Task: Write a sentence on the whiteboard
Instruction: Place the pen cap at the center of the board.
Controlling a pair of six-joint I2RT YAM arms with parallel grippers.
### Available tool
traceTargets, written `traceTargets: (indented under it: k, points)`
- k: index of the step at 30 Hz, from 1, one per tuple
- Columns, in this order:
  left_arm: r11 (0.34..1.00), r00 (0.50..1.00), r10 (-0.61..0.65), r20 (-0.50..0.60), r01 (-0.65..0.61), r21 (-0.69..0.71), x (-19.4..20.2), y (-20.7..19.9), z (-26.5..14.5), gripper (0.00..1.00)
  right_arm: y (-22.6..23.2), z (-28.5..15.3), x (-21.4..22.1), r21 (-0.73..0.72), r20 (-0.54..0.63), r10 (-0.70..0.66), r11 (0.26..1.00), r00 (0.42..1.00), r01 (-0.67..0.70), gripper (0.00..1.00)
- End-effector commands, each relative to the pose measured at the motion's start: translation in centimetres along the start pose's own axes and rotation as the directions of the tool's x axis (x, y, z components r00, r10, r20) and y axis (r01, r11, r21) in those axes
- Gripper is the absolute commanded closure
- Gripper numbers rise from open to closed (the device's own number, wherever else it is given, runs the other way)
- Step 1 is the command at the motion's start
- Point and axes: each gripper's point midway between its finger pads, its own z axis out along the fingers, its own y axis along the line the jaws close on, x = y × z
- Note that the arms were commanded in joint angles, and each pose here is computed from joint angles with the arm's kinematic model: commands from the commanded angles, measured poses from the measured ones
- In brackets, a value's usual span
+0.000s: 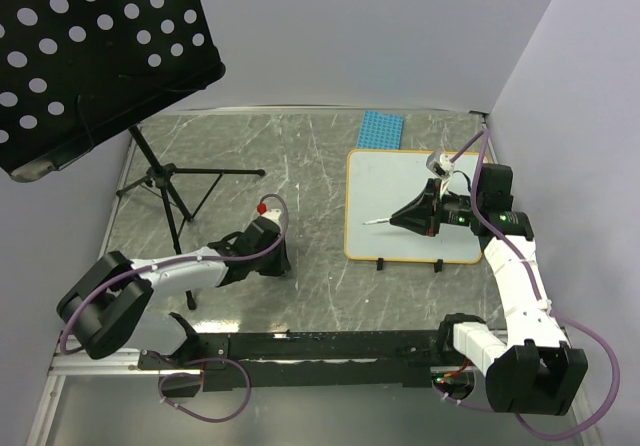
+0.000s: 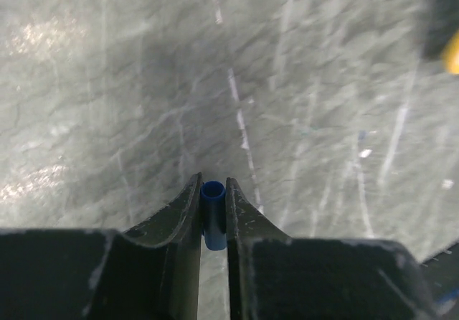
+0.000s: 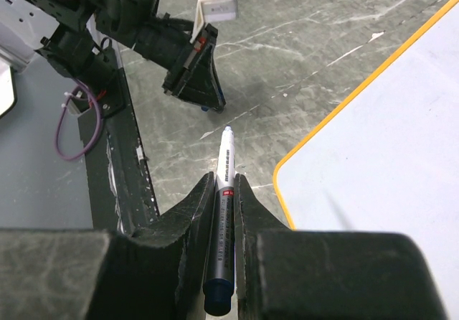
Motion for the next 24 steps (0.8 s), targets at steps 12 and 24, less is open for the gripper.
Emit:
traceTargets:
  k: [12, 24]
  points:
    - [0.988, 0.996, 0.006, 0.085, 0.007, -0.155, -1.5, 1.6, -1.3, 0.57, -0.4, -0.2, -0.3, -0.004, 0.017, -0.023, 1.0, 1.0, 0.023, 1.0]
    - [0.997, 0.915, 0.006, 0.404, 0.026, -0.073, -8.7, -0.3, -7.7, 0.01, -0.2, -0.7, -0.2, -0.004, 0.017, -0.079, 0.997, 0.997, 0.079, 1.0]
